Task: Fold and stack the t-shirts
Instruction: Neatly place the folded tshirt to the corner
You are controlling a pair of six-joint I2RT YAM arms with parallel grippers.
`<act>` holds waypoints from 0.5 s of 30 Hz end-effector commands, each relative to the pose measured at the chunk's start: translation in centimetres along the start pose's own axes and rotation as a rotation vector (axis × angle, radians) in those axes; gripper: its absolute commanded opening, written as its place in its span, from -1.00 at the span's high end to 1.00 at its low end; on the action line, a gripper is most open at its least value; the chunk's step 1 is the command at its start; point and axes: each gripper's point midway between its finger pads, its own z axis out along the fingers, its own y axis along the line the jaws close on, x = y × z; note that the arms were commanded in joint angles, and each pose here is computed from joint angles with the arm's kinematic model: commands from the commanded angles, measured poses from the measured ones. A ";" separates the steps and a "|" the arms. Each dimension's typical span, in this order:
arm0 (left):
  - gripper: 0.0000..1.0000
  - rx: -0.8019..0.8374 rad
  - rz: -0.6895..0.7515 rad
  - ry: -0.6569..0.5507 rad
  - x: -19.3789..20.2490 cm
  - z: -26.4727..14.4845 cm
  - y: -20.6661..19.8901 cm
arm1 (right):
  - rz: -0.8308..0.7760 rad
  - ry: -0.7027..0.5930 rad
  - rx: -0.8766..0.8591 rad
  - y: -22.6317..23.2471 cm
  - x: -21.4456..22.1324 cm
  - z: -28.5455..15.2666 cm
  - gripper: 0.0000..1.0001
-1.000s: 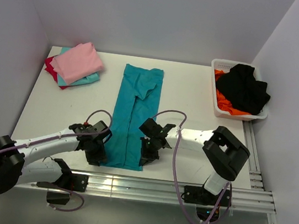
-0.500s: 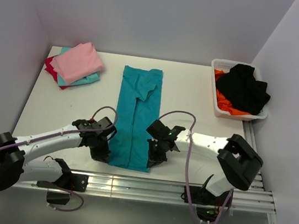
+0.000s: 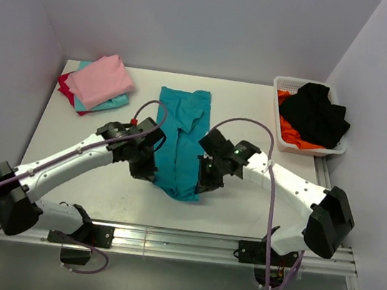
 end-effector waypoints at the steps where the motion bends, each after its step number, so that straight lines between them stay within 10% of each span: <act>1: 0.99 -0.044 0.056 -0.040 -2.1 -0.5 -0.1 | 0.009 -0.046 0.045 -1.0 -3.0 -1.3 1.00; 15: 0.99 0.001 0.083 -0.113 -13.2 -0.7 -1.9 | 0.021 -0.087 0.094 -1.7 -14.2 -1.1 1.00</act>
